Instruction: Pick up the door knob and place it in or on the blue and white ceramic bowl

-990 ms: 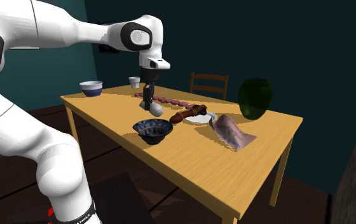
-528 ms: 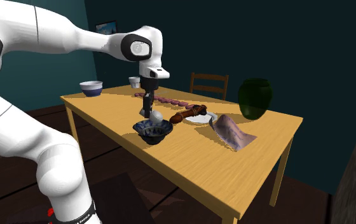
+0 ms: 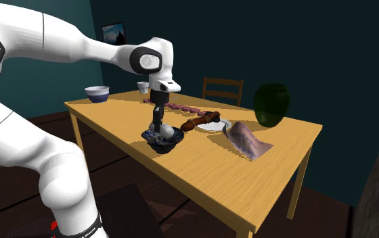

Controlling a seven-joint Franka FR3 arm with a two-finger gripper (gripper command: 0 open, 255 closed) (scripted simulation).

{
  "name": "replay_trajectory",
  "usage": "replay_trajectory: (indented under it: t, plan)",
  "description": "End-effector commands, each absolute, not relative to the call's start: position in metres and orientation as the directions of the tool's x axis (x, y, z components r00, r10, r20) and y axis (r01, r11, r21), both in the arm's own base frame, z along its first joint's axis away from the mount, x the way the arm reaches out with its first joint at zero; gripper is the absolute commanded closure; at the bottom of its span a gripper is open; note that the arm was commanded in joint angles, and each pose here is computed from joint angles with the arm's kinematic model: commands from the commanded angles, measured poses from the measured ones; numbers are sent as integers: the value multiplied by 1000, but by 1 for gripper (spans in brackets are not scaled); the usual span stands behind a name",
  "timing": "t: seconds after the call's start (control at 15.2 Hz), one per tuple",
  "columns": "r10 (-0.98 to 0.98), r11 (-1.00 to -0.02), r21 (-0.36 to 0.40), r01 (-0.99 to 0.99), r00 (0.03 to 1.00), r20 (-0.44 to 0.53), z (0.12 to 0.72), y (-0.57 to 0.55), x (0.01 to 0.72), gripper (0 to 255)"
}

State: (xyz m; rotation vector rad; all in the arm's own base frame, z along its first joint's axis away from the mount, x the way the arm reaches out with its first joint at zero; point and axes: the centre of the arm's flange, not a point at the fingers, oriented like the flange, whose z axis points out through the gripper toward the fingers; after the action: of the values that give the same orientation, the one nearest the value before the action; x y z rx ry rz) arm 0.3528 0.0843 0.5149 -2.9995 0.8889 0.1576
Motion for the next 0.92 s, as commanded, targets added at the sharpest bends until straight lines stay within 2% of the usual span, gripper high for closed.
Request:
replay_trajectory:
  t: [0.0, 0.2, 0.26, 0.59, 0.86]
  plan:
    - [-543, -839, 19, -544, 834, -99, 514, 84, 353, 255]
    - [-543, -839, 19, -544, 834, -99, 514, 84, 353, 255]
    - [-543, -839, 19, -544, 834, -99, 514, 84, 353, 0]
    - [-543, -839, 19, -544, 834, -99, 514, 84, 353, 0]
    - [-543, -839, 19, -544, 834, -99, 564, 82, 357, 0]
